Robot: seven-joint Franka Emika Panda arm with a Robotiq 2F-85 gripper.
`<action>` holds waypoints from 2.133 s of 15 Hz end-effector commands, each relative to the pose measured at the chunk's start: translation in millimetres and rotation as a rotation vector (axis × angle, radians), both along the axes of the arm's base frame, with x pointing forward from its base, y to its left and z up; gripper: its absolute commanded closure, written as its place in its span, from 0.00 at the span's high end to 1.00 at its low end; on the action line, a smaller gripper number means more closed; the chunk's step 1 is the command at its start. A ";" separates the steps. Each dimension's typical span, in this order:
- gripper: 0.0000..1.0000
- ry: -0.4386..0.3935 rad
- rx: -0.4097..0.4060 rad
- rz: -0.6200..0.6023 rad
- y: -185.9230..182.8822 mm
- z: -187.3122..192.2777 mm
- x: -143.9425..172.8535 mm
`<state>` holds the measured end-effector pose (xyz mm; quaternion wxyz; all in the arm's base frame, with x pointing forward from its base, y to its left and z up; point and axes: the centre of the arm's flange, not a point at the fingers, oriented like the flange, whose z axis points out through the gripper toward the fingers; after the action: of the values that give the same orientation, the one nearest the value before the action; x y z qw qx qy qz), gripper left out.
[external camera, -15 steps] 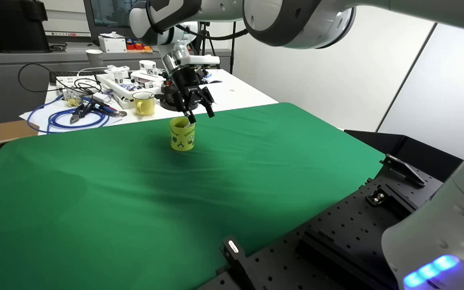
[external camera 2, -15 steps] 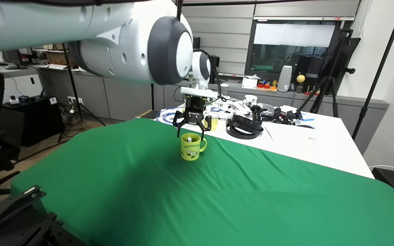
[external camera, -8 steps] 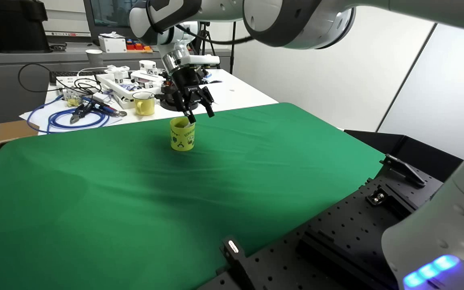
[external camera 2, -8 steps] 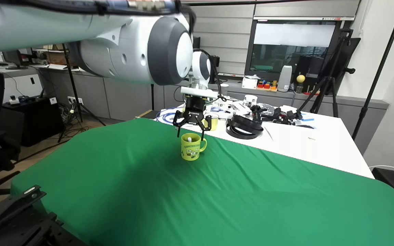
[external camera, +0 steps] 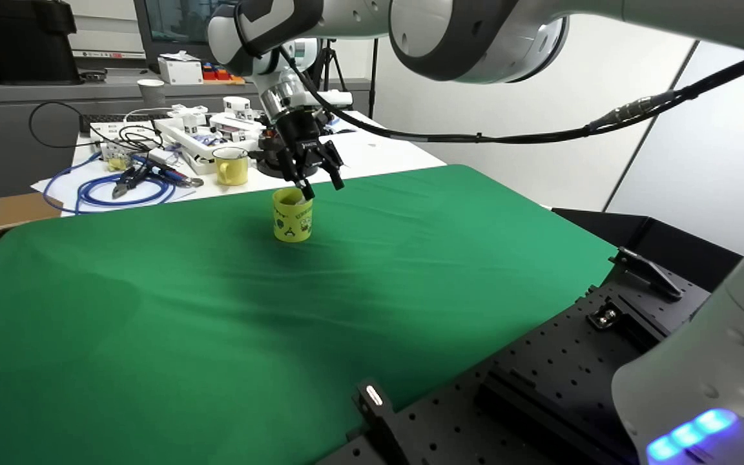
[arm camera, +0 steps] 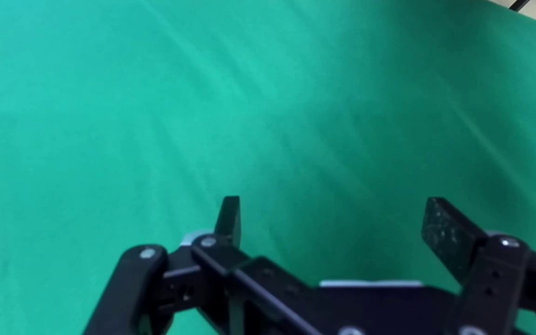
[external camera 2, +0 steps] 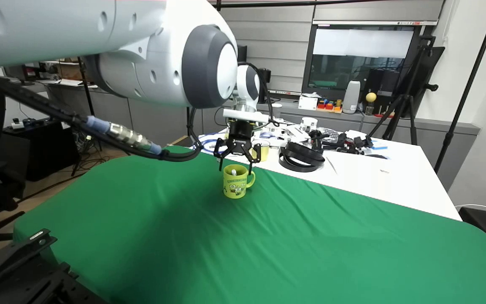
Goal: Take the marker out of the mug and put it on the table
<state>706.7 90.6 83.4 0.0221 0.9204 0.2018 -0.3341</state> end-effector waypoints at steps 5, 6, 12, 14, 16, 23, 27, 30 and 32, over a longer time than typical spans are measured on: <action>1.00 -0.079 -0.013 0.023 0.4 2.4 35.6; 1.00 -0.094 -0.012 0.029 0.4 2.3 38.6; 1.00 -0.182 0.012 0.071 13.4 -1.6 50.8; 1.00 -0.189 0.023 0.082 19.2 -2.0 51.7; 1.00 -0.191 0.030 0.089 23.3 -3.2 51.6; 1.00 -0.180 0.038 0.086 26.4 -10.1 49.1; 0.75 -0.200 0.042 0.103 30.3 -14.9 48.8; 0.60 -0.223 0.050 0.118 33.8 -17.4 48.3; 0.45 -0.230 0.043 0.123 34.1 -16.9 47.9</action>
<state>732.2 117.7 74.9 0.0401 0.9393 0.2549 -0.2263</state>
